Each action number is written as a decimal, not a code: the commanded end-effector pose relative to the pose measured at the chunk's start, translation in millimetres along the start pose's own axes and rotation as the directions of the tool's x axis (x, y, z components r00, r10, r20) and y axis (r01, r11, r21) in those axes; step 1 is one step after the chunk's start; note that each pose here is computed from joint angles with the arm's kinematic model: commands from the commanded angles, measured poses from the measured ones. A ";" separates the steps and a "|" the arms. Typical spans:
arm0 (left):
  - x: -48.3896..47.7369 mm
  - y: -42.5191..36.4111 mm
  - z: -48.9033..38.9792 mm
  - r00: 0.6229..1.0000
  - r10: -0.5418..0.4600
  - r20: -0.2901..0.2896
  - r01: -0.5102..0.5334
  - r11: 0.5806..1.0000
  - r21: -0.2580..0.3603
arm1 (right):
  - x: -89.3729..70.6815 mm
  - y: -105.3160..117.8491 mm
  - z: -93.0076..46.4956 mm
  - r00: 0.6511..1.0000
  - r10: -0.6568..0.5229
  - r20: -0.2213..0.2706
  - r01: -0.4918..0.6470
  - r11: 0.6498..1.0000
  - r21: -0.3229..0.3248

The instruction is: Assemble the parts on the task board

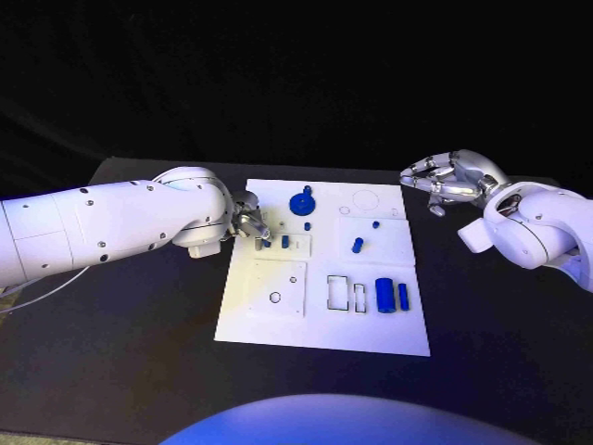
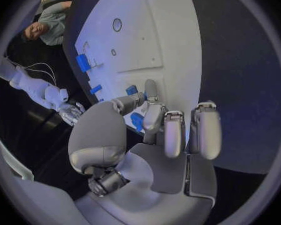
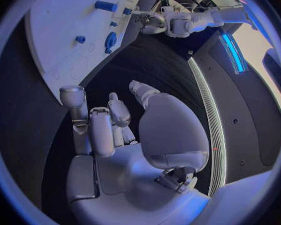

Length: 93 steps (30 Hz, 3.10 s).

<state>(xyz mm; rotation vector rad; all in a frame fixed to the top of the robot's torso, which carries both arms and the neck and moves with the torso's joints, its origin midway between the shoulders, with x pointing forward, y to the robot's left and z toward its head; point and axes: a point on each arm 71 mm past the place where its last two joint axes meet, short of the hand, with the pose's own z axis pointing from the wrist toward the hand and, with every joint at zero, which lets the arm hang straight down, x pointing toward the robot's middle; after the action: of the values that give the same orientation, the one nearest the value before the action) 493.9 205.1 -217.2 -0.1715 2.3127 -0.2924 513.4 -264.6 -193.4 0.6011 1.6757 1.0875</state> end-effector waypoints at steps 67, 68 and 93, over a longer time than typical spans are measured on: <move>-37.6 -30.1 -14.9 0.895 -0.204 0.397 -0.064 0.822 0.566 | 4.7 -0.4 0.8 1.000 0.007 -0.015 -0.007 1.000 -0.015; -33.8 -33.4 -13.1 0.892 -0.163 0.421 -0.123 0.809 0.574 | 4.8 -0.3 0.8 1.000 0.007 -0.015 -0.007 1.000 -0.016; 4.9 -66.9 16.5 0.763 0.372 0.528 -0.618 0.658 0.430 | 8.6 0.0 2.2 1.000 0.013 -0.026 -0.014 1.000 -0.019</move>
<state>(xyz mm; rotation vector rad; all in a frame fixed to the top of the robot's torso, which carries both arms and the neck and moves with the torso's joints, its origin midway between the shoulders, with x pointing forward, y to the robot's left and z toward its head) 505.1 138.4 -210.9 0.6063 1.6523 -0.6618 512.8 -258.7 -197.4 0.5999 1.6784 1.1050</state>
